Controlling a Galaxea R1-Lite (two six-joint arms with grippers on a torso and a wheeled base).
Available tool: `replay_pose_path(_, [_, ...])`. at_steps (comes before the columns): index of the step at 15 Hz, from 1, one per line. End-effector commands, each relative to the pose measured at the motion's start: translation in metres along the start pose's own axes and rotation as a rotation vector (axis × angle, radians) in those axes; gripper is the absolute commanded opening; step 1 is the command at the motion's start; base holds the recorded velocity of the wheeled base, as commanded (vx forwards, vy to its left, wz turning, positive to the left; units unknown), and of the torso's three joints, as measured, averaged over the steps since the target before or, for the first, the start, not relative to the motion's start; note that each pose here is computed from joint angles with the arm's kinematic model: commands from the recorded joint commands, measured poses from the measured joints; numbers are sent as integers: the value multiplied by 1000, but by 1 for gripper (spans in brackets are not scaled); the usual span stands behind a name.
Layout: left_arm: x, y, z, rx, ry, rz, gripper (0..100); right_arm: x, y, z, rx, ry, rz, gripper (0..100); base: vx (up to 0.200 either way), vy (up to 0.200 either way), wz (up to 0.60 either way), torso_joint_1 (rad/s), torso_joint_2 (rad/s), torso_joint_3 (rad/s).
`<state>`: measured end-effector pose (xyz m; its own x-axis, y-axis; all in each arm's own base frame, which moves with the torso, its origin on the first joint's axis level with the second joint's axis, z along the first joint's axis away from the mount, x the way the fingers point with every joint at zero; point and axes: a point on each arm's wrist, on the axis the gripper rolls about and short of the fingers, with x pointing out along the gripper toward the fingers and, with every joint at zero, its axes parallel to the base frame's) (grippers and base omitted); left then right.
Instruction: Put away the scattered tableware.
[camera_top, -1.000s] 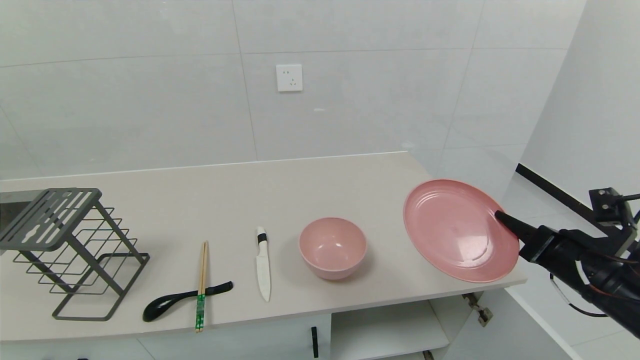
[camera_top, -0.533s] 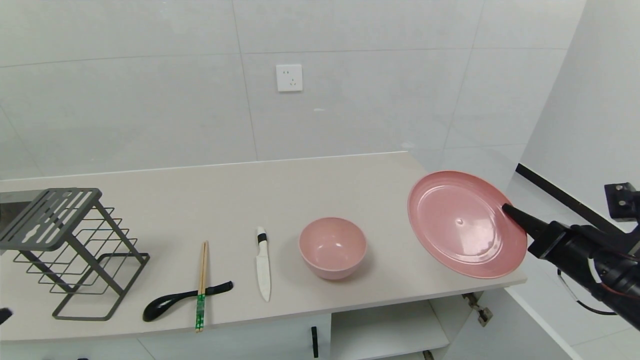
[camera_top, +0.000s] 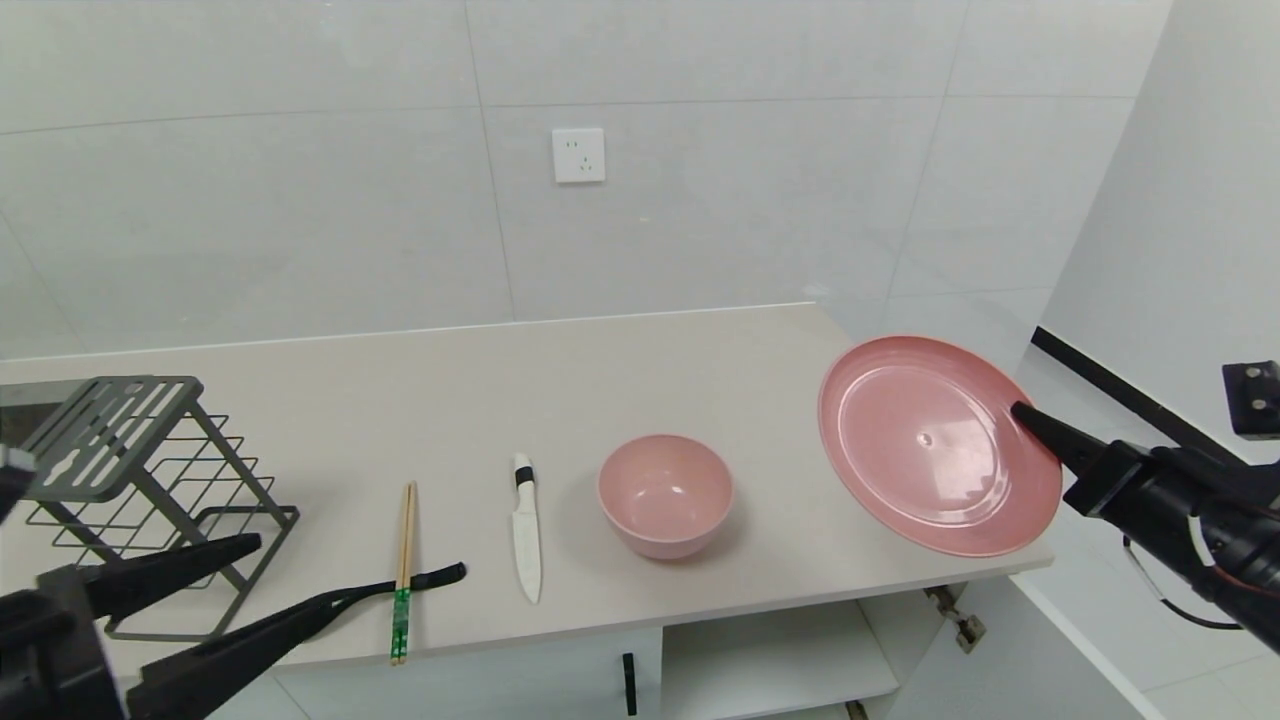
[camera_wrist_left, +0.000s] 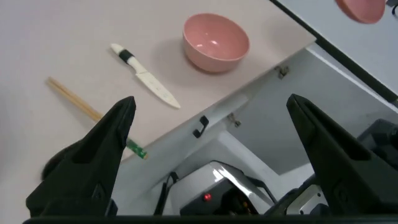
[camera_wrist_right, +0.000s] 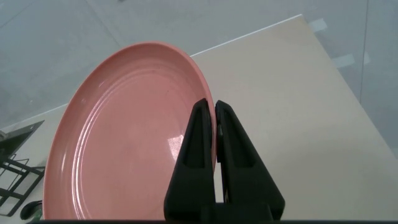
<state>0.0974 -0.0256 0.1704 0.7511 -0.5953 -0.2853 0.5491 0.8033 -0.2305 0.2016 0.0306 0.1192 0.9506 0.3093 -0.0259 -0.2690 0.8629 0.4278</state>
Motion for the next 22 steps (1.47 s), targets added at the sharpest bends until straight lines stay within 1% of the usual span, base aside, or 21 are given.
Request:
replay_pose_path(1, [53,18,-5,-56,152,-42,100,0,0,0,0,1,-1,0,0,0,0,0,0,0])
replay_pose_path(2, [60,21,-4,-58,156,-25,100,-1,0,-1,0,3,0,0,0,0,0,0,0,0])
replay_pose_path(3, [70,21,-8,-65,201,-27,100,-1,0,-1,-1,3,0,0,0,0,0,0,0,0])
replay_pose_path(4, [84,18,-14,-73,263,-62,100,-1,0,-1,-3,3,0,0,0,0,0,0,0,0])
replay_pose_path(5, [97,17,-20,-90,312,-72,100,-1,0,-1,-3,3,0,0,0,0,0,0,0,0])
replay_pose_path(6, [105,15,-22,-87,334,-76,100,0,0,-1,-4,4,0,0,0,0,0,0,0,0])
replay_pose_path(7, [112,9,-26,-89,363,-100,100,0,-1,-2,-3,10,-3,0,0,0,0,0,0,0])
replay_pose_path(8, [114,6,-27,-97,372,-110,100,0,-1,-2,-3,10,-3,0,0,0,0,0,0,0])
replay_pose_path(9, [119,2,-25,-101,372,-118,100,0,-1,-2,-3,10,-3,0,0,0,0,0,0,0])
replay_pose_path(10, [128,2,-21,-94,362,-111,100,0,-1,-2,-3,10,-3,0,0,0,0,0,0,0])
replay_pose_path(11, [139,3,-17,-93,354,-99,100,0,-1,-2,-3,10,-3,0,0,0,0,0,0,0])
replay_pose_path(13, [168,-3,-18,-113,354,-93,100,0,-1,-2,-3,12,-2,0,0,0,0,0,0,0])
replay_pose_path(14, [178,-7,-20,-107,350,-94,100,0,-1,-2,-3,12,-2,0,0,0,0,0,0,0])
replay_pose_path(15, [200,-10,-25,-87,341,-84,100,0,-1,-2,-3,12,-2,0,0,0,0,0,0,0])
replay_pose_path(16, [213,-10,-29,-79,332,-86,100,0,-1,-3,-2,13,-3,0,0,0,0,0,0,0])
replay_pose_path(18, [230,-11,-33,-77,331,-94,100,0,-1,-3,-2,13,-3,0,0,0,0,0,0,0])
replay_pose_path(20, [233,-9,-32,-80,326,-89,100,0,-1,-4,-2,18,-3,0,0,0,0,0,0,0])
replay_pose_path(21, [235,-7,-29,-83,315,-84,100,-1,0,-4,-2,18,0,0,0,0,0,0,0,0])
replay_pose_path(22, [238,-5,-28,-90,310,-77,100,-1,0,-4,-2,18,0,0,0,0,0,0,0,0])
